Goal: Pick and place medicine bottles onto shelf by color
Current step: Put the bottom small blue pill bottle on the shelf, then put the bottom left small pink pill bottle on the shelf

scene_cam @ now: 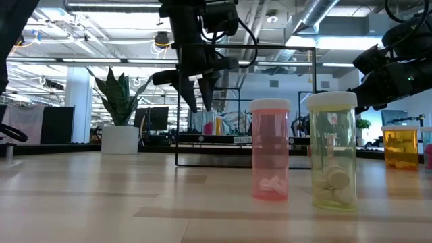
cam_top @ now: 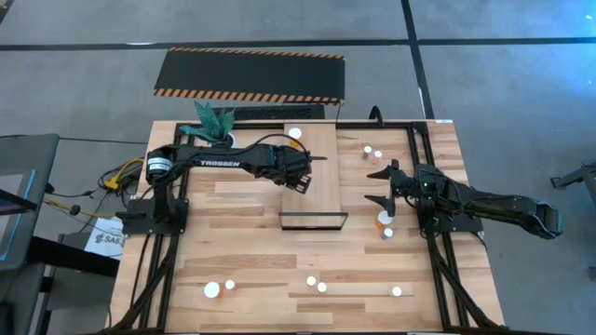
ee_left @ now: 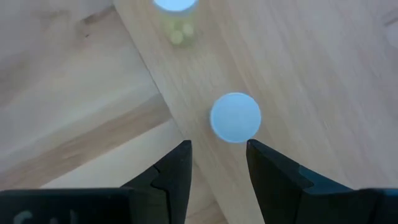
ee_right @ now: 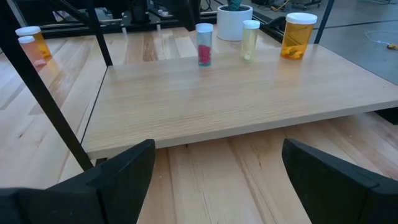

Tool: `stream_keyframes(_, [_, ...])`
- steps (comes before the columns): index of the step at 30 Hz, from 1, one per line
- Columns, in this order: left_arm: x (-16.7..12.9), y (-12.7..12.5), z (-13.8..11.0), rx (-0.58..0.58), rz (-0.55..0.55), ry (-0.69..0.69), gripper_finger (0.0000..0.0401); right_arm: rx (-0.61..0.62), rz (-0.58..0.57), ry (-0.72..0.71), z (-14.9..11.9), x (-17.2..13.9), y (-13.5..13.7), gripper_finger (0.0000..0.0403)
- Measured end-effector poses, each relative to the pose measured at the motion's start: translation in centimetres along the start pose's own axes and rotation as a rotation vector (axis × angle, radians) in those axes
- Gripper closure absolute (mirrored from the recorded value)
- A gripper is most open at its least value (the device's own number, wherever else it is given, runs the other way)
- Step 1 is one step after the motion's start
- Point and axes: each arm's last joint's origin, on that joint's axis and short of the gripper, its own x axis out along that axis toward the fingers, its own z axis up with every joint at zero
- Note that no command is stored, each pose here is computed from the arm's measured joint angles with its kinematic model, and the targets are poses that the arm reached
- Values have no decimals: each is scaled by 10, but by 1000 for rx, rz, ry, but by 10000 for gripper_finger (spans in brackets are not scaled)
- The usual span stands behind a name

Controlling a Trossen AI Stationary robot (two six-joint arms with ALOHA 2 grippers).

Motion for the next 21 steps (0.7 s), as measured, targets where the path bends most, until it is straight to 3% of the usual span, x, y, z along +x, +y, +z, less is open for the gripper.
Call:
stream_keyframes(13, [0, -3, 3, 8, -16, -42, 262, 0, 0, 0, 0, 0, 0, 29])
stream_keyframes(21, [-4, 2, -1, 19, -15, 33, 262, 0, 0, 0, 0, 0, 0, 29])
